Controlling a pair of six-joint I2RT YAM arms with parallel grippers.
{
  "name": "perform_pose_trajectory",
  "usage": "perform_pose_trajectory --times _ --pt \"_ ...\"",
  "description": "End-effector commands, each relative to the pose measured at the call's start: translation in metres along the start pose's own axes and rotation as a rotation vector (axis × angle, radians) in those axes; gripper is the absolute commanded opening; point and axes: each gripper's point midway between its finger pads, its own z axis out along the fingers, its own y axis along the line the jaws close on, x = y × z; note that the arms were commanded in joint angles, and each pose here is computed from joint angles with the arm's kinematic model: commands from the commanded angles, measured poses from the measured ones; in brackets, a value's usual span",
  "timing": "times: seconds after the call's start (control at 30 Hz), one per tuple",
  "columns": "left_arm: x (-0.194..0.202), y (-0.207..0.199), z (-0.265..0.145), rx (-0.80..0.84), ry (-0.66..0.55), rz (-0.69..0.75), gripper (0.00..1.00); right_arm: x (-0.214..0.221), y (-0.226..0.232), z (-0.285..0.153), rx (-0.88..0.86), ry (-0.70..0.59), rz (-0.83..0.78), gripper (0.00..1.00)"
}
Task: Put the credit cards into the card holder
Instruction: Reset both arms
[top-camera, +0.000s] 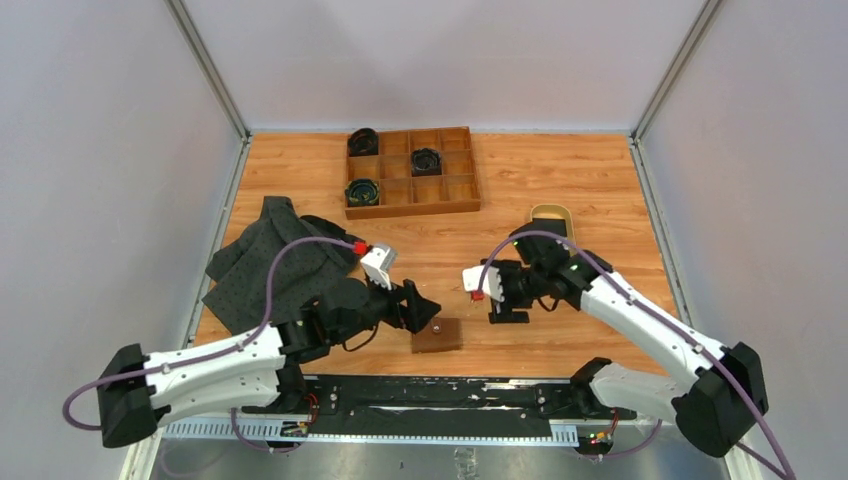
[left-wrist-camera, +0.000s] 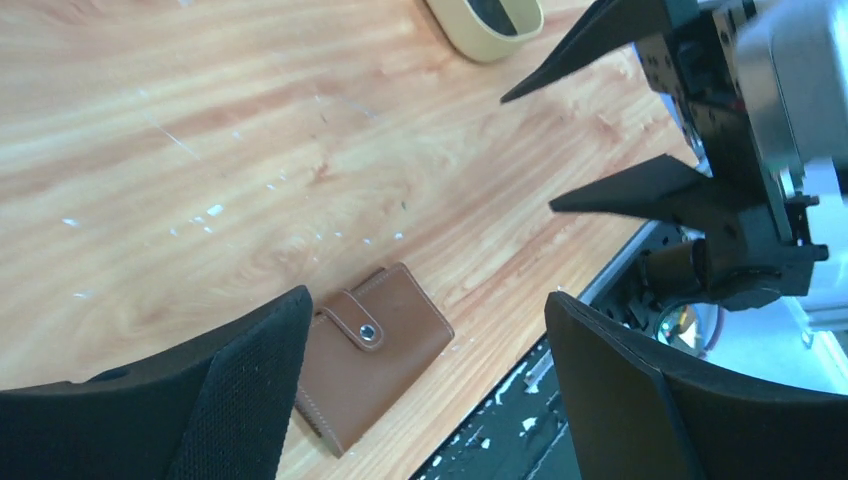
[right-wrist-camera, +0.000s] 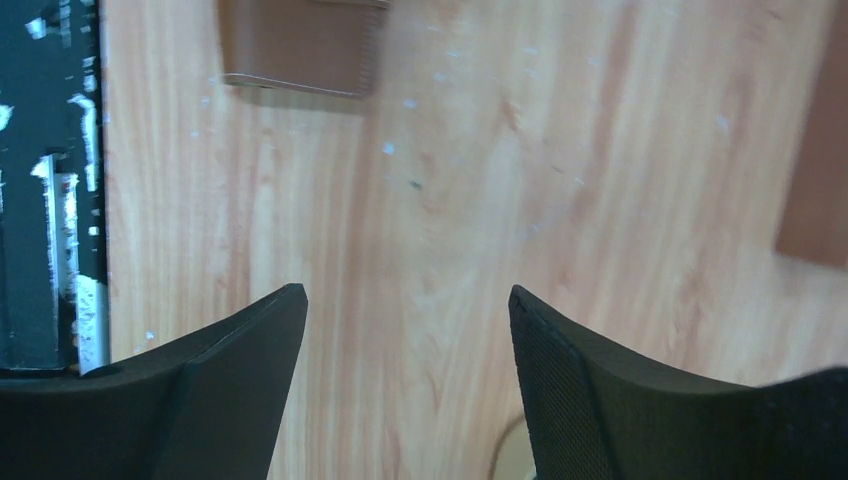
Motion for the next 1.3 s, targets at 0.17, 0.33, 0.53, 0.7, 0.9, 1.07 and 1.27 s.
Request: perform_pose_trajectory --times 0.17,0.33,0.53,0.7,0.9,1.07,1.27 --pt "-0.097 0.004 -0.067 -0.135 -0.097 0.246 1.00 -0.003 -0.061 -0.117 0.406 -0.109 0.362 0.98" --pt "-0.157 -0.010 -0.080 -0.096 -0.168 0.240 1.00 -0.014 -0.094 -0.191 0.736 -0.206 0.656 1.00" --pt "-0.193 -0.026 -0.079 -0.011 -0.169 0.207 1.00 -0.043 -0.093 -0.229 0.808 -0.292 0.689 1.00" --pt "-0.201 -0.032 -0.092 -0.006 -0.178 0.216 1.00 -0.052 -0.092 -0.251 0.876 -0.332 0.765 1.00" --pt "-0.204 -0.039 -0.112 0.003 -0.208 0.201 1.00 -0.048 -0.091 -0.259 0.916 -0.328 0.802 1.00" --pt "-0.201 -0.046 -0.121 0.034 -0.214 0.185 1.00 -0.051 -0.088 -0.259 0.901 -0.341 0.801 1.00" --pt "-0.200 -0.049 -0.129 0.052 -0.227 0.178 1.00 -0.051 -0.086 -0.261 0.902 -0.347 0.801 1.00"
